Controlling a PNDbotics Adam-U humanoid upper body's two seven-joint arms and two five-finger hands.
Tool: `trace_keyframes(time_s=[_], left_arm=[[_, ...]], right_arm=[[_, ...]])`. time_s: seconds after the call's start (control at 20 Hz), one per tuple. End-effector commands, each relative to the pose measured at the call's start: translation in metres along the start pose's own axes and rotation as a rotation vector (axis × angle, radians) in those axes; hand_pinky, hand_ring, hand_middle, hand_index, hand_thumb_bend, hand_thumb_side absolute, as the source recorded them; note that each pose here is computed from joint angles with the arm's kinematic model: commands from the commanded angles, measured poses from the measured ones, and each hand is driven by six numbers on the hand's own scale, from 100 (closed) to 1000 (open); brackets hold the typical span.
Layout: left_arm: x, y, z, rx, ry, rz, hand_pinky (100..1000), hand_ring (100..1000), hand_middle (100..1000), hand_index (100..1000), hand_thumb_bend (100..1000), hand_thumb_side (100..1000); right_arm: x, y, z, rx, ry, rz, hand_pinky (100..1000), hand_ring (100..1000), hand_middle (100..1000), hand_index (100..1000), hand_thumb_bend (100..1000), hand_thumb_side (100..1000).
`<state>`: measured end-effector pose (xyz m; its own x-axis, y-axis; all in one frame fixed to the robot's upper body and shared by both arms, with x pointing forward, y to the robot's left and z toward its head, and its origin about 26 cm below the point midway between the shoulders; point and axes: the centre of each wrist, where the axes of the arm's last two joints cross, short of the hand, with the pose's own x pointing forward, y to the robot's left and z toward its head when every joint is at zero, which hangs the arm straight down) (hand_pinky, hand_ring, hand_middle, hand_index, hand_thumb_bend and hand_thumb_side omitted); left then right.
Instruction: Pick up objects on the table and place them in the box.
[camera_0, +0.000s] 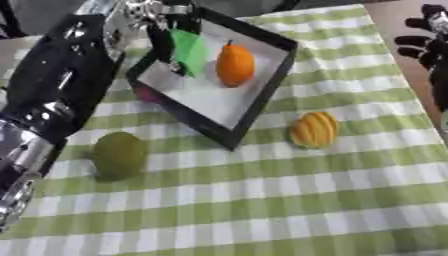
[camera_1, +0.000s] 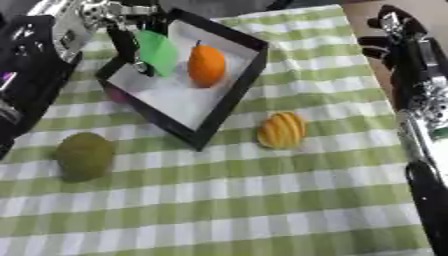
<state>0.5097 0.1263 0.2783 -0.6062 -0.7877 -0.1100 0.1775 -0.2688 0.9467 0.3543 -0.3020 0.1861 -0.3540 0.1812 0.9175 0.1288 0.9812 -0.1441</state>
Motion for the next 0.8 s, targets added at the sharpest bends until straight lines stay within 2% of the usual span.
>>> trace_keyframes(time_s=[0.05, 0.25, 0.4, 0.65, 0.8], left_arm=[[-0.003, 0.01, 0.004, 0.036, 0.007, -0.013, 670, 610, 558, 652, 617, 100], [-0.001, 0.005, 0.001, 0.024, 0.001, -0.005, 675, 615, 567, 663, 635, 100], [-0.002, -0.002, -0.002, -0.005, 0.001, 0.016, 692, 639, 603, 700, 682, 100], [-0.005, -0.006, -0.002, -0.05, 0.011, 0.037, 776, 791, 801, 856, 823, 100], [-0.008, -0.003, 0.002, -0.039, 0.033, 0.03, 781, 802, 821, 866, 822, 100]], right_arm=[[0.012, -0.001, -0.003, 0.003, -0.036, 0.002, 780, 712, 766, 902, 100, 741], [0.013, -0.001, -0.003, 0.006, -0.036, 0.0, 779, 707, 762, 899, 100, 739], [0.013, 0.0, -0.004, 0.009, -0.037, -0.002, 779, 705, 760, 898, 100, 738], [0.013, 0.0, -0.003, 0.009, -0.036, -0.001, 778, 703, 758, 897, 100, 737], [0.013, -0.001, -0.003, 0.008, -0.032, 0.001, 778, 703, 757, 897, 100, 738]])
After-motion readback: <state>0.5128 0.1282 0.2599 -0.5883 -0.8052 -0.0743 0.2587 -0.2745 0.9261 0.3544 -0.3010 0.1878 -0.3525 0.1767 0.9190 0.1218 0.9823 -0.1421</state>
